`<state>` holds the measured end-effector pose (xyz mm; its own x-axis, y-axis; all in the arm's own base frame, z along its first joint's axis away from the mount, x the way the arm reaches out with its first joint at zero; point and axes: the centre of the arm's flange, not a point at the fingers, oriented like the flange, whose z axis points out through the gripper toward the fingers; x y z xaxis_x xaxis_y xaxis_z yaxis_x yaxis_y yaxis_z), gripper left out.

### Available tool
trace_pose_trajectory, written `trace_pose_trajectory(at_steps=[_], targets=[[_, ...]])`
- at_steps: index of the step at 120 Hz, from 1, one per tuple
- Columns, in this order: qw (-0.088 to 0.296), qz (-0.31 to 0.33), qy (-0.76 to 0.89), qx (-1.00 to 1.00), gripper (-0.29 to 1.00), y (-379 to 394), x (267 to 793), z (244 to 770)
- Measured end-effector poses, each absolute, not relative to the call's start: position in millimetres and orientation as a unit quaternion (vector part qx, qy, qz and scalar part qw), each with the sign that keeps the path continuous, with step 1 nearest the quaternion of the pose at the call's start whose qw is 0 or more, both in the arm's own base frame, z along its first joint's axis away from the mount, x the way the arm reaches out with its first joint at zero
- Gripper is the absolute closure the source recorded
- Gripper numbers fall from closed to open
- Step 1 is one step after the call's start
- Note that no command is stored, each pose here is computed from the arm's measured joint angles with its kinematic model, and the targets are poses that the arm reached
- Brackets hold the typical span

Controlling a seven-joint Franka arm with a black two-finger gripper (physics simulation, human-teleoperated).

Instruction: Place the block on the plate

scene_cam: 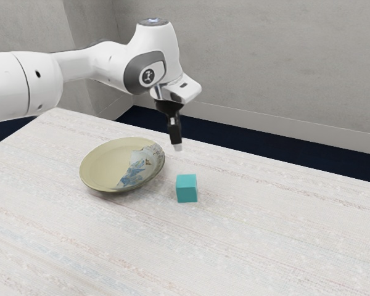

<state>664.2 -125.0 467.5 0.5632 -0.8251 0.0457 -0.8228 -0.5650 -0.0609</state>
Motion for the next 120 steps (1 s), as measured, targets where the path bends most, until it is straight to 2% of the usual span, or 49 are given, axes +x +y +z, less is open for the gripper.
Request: trace_pose_trajectory(at_steps=[16, 43, 72, 91, 120], targets=[[0.015, -0.02, 0.467, -0.884, 0.01, -123, 664, 458], [-0.006, 0.027, 0.449, -0.893, 0.0, -108, 686, 365], [-0.037, 0.027, 0.448, -0.893, 0.0, -106, 710, 314], [-0.058, 0.029, 0.45, -0.891, 0.0, -103, 711, 297], [-0.057, 0.013, 0.472, -0.88, 0.0, -98, 728, 278]])
